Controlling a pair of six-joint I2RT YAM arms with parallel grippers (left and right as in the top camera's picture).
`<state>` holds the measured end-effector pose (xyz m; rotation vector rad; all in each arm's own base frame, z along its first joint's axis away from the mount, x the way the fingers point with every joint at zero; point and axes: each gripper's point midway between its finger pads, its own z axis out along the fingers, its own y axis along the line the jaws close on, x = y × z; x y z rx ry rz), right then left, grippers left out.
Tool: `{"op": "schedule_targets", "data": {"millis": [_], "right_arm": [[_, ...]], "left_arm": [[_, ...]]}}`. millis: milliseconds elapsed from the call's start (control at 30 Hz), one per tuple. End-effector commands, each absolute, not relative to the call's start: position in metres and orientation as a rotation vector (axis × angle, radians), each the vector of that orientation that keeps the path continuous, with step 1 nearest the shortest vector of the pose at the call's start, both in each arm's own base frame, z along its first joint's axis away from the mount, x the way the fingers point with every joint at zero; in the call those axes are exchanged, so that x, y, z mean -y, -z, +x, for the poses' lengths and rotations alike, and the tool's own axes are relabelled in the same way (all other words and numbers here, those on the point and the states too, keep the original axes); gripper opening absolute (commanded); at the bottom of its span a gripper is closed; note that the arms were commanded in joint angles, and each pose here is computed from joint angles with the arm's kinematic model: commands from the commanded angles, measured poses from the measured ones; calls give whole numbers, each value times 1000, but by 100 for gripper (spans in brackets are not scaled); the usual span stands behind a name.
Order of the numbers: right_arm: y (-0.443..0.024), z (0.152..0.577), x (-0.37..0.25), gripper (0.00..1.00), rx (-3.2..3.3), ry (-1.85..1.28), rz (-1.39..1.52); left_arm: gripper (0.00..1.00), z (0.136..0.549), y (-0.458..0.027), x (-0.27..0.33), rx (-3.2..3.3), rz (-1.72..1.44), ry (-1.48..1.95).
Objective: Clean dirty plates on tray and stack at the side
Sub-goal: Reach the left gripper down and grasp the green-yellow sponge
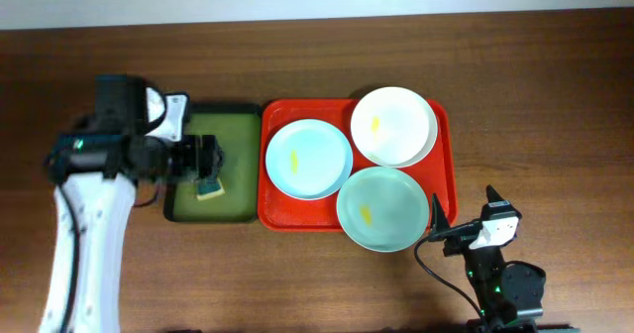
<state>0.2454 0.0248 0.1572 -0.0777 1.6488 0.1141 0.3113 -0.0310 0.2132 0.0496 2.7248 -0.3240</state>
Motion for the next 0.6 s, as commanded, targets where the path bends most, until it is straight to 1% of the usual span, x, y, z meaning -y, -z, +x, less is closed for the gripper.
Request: {"op": "schedule_targets", "data": {"millis": [0,67,100,133,167,200,233,267,333,367,400,433,500,533,567], "right_arm": [[-154,245,-23,99,-1654,-105,-69],[-154,245,-23,98,-1654,-105,-69],[-154,245,-23,99,-1654,-105,-69],[-154,245,-23,99,-1654,-105,-69],[-154,245,-23,99,-1654,-105,-69],[-154,245,-23,98,-1654,-105,-69],[-154,245,-23,98,-1654,-105,-69],[-154,245,-23,99,-1654,-105,-69],[-154,245,-23,99,-1654,-105,-69],[-154,245,-23,99,-1654,-105,-69],[-154,245,-23,99,-1654,-105,-69],[-154,245,-23,99,-1654,-105,-69],[-154,245,-23,98,-1654,-105,-69],[-155,245,-23,98,-1654,-106,-70],[-154,245,-23,98,-1654,-105,-69]], "left_arm": [[0,320,-163,39,-2901,51,419],[0,329,-139,37,-2962,15,416],[0,335,-126,25,-2993,-106,320],[13,338,-116,14,-3013,-188,226],[34,340,-109,7,-3027,-230,166],[42,343,-102,6,-3033,-235,165],[56,348,-97,6,-3030,-236,165],[61,352,-93,6,-3029,-235,165],[62,355,-87,6,-3033,-236,165],[64,356,-81,6,-3043,-238,164],[68,357,-73,6,-3058,-241,165],[68,358,-64,6,-3073,-244,165],[55,360,-53,6,-3088,-245,164],[45,361,-48,4,-3098,-247,149],[39,361,-43,-1,-3104,-249,105]]}}
